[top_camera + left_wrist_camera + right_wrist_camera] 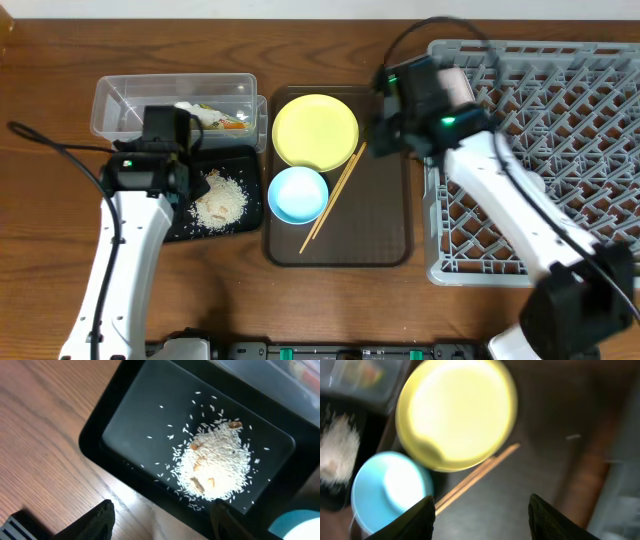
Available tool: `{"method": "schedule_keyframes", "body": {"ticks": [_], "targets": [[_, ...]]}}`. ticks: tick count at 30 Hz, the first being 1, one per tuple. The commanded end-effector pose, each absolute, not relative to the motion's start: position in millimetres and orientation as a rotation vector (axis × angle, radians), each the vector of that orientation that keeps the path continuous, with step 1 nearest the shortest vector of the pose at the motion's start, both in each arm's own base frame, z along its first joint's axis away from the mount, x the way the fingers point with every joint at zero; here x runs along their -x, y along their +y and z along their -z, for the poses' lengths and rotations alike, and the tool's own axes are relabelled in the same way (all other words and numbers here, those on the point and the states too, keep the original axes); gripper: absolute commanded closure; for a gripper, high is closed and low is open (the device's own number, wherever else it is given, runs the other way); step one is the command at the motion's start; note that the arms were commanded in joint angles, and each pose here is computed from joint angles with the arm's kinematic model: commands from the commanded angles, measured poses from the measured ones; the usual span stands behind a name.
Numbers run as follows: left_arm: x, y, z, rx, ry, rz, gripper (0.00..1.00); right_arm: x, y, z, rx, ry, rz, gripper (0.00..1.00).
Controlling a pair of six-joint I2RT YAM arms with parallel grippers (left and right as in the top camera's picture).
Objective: Sort waste into correct bins and load items into the dishwasher rack
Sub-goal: 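Reach the right gripper to the light-blue bowl and grasp its rim, then carry the blue bowl into the dish rack with the right gripper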
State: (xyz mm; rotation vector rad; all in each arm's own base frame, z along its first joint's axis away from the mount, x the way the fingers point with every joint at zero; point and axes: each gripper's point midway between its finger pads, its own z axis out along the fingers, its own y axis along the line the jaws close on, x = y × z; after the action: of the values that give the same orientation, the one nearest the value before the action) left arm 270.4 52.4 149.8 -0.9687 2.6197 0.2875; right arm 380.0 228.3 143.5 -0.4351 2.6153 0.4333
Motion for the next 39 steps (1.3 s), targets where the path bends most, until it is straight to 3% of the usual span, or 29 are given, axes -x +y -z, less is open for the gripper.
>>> {"method": "schedule_keyframes", "body": {"ticks": [1, 12, 20, 25, 31, 39], "targets": [[-265.5, 57.7, -152.4, 0.965, 2.608, -0.318, 0.36, -355.2, 265.9, -115.9, 0.552, 2.687, -0.518, 0.43], [-265.8, 54.7, -151.5, 0.965, 2.617, -0.294, 0.36, -315.1, 304.3, -33.0, 0.508, 2.914, -0.429, 0.55], [-265.9, 54.1, -151.3, 0.965, 2.619, -0.289, 0.36, -327.4, 294.1, -25.4, 0.431, 2.903, -0.325, 0.99], [-266.0, 53.5, -151.1, 0.965, 2.62, -0.284, 0.36, -353.8, 267.6, -50.8, 0.329, 2.831, -0.251, 0.99], [-266.8, 53.5, -151.4, 0.964, 2.617, -0.282, 0.36, -388.0, 221.4, -121.6, 0.27, 2.652, -0.214, 0.99], [-268.0, 53.5, -151.7, 0.964, 2.612, -0.279, 0.36, -422.6, 108.5, -214.3, 0.109, 2.405, 0.029, 0.99]]}}
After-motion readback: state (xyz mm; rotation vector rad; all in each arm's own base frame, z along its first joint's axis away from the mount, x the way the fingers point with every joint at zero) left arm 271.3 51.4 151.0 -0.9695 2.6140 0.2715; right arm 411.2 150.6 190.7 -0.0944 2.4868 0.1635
